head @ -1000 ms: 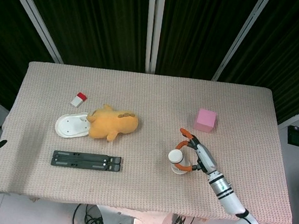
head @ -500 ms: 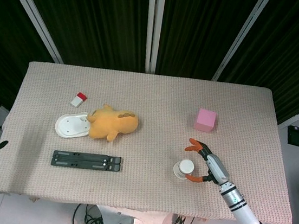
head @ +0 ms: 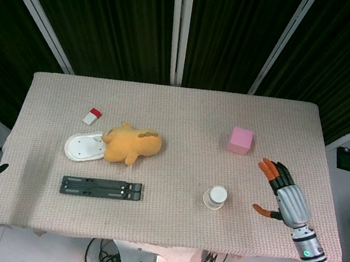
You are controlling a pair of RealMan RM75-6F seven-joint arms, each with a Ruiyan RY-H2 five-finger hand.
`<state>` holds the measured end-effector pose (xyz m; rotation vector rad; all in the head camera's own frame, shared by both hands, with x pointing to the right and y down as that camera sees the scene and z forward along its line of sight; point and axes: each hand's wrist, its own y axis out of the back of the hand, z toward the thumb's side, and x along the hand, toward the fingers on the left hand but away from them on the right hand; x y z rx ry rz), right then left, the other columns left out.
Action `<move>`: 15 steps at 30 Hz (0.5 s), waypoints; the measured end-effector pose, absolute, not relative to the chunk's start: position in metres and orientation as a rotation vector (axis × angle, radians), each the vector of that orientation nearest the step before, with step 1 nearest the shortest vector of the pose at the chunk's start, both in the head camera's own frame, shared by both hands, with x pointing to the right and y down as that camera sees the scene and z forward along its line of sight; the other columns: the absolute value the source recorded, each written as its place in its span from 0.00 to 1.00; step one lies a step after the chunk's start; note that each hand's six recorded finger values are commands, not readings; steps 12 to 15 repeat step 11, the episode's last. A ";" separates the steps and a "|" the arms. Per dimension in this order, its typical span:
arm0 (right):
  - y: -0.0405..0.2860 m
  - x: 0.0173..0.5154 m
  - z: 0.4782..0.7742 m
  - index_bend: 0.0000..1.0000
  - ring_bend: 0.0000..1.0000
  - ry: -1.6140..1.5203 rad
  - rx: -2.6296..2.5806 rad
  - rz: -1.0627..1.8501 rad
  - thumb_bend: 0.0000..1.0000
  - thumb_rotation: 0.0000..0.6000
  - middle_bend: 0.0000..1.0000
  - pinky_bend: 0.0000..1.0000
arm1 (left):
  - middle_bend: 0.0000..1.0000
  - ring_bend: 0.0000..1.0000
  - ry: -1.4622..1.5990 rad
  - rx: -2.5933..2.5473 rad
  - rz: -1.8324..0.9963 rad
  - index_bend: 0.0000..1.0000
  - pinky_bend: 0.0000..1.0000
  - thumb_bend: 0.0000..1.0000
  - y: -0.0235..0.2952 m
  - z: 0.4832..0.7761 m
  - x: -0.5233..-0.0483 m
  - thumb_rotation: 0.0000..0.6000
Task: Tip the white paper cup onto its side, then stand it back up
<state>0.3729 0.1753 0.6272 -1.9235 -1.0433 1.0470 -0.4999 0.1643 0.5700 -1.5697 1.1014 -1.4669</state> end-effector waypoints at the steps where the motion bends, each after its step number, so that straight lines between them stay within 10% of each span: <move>1: 0.176 0.381 0.619 0.00 0.00 -1.041 -1.846 1.095 0.00 1.00 0.00 0.00 | 0.00 0.00 1.102 -1.570 -1.467 0.03 0.00 0.15 0.164 0.570 -0.500 1.00; 15: 0.185 0.441 0.580 0.00 0.00 -1.126 -1.415 1.492 0.00 1.00 0.00 0.00 | 0.00 0.00 1.105 -1.574 -1.468 0.03 0.00 0.15 0.165 0.569 -0.502 1.00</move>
